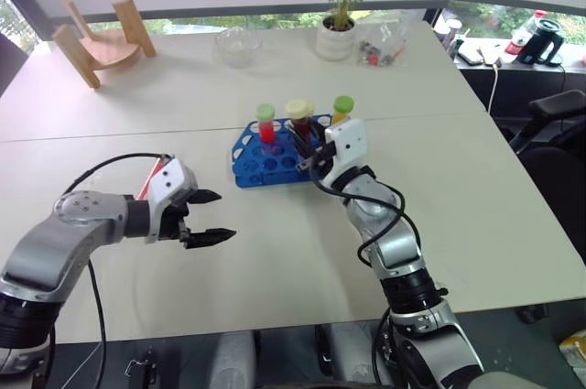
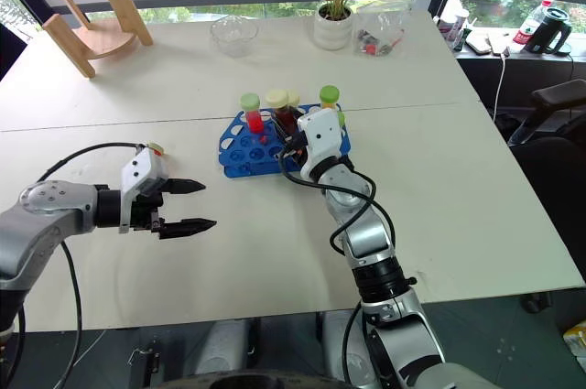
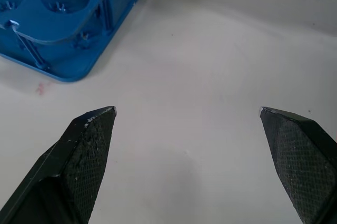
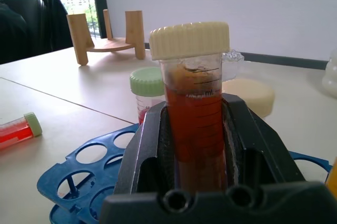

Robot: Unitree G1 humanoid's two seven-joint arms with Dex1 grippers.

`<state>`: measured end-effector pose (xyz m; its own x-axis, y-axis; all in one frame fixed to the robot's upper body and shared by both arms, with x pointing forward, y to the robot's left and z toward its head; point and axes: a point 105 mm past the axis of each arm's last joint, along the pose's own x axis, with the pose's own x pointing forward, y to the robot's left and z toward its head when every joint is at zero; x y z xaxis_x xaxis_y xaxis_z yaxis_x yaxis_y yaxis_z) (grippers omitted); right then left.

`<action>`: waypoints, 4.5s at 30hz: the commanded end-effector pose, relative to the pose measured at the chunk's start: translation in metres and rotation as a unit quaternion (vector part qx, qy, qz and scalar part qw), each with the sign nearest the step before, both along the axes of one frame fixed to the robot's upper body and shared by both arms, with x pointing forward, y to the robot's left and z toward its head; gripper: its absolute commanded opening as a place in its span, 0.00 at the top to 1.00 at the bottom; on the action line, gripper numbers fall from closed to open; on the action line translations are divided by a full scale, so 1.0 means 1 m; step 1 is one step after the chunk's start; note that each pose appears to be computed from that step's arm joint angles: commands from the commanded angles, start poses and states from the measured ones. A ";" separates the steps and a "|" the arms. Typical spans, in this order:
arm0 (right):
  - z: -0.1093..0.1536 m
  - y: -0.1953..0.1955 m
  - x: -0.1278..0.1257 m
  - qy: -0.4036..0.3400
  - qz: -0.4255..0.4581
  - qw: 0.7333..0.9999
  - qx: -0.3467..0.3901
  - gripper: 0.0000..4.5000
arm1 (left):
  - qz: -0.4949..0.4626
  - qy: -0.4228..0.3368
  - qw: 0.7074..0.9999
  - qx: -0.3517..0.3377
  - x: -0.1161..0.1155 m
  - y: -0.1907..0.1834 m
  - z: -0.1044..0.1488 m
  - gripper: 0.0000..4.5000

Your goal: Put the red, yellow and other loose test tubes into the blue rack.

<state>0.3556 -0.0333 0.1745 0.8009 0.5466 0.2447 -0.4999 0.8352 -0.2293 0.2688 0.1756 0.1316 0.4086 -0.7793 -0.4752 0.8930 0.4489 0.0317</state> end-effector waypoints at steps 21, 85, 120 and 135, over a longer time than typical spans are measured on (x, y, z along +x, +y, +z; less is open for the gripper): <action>-0.021 -0.008 0.001 0.004 -0.029 0.999 -0.020 0.81 | -0.005 -0.023 1.000 -0.009 0.004 -0.006 0.006 0.00; 0.014 -0.038 -0.127 0.201 0.373 0.895 -0.142 0.00 | 0.434 0.307 0.820 0.211 0.094 0.095 0.005 0.28; 0.013 -0.092 -0.107 0.259 0.280 0.917 -0.118 0.00 | 0.060 -0.165 0.929 -0.326 0.084 -0.071 0.067 0.82; 0.014 -0.093 -0.102 0.253 0.258 0.926 -0.107 0.00 | 0.078 -0.176 0.941 -0.278 0.099 -0.074 0.029 0.82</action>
<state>0.2534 -0.1267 0.1801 0.3896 0.8805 -0.2701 -0.9087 0.4153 0.0430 0.3660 0.1056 0.1578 0.6019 -0.7783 0.1788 0.7915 0.6112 -0.0040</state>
